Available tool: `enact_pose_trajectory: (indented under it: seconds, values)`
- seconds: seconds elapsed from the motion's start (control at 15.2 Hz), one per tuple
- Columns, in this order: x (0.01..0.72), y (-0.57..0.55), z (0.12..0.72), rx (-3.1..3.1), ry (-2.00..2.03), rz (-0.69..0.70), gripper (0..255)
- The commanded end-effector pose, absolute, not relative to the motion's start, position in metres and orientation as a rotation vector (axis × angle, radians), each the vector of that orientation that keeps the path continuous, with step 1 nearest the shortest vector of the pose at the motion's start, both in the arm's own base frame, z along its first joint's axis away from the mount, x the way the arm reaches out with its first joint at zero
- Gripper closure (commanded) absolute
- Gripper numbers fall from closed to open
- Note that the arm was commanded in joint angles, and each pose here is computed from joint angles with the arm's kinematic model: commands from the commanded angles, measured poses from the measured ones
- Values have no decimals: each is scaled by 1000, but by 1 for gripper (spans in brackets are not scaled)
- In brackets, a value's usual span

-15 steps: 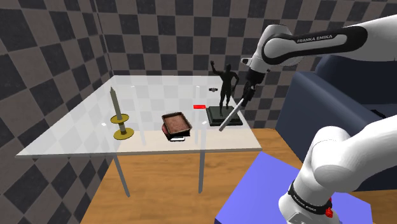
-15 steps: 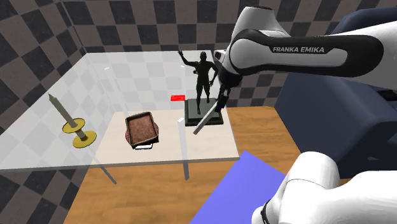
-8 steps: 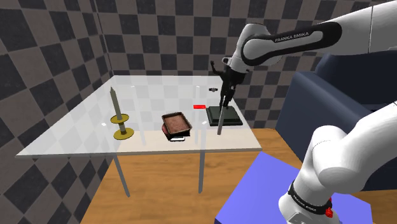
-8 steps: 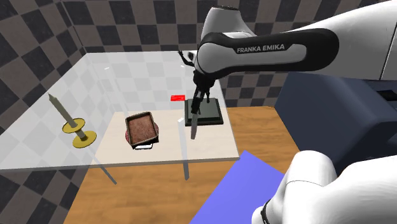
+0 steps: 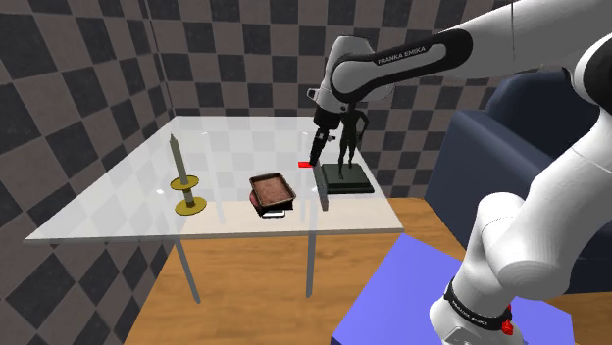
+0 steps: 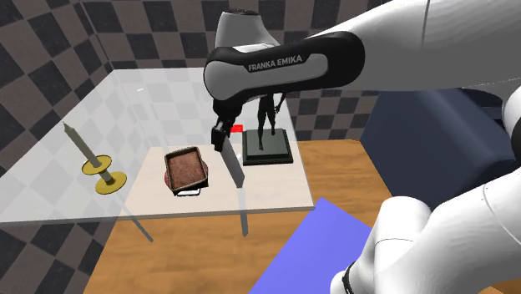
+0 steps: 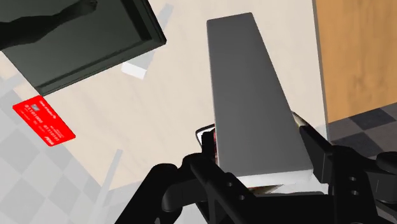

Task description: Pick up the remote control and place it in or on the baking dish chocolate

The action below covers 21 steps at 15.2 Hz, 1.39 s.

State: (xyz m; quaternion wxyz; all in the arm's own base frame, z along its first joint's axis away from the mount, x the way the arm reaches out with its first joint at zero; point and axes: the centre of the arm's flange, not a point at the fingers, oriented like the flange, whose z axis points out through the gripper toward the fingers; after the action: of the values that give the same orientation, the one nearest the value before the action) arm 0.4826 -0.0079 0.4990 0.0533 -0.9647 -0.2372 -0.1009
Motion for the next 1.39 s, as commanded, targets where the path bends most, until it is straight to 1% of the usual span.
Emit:
enact_pose_trajectory:
  seconds: [0.0,0.92,1.32]
  values:
    - [505,16,501,-2931,-721,-305,255]
    - [505,16,427,-2931,-721,-305,255]
    - [505,16,427,-2931,-721,-305,255]
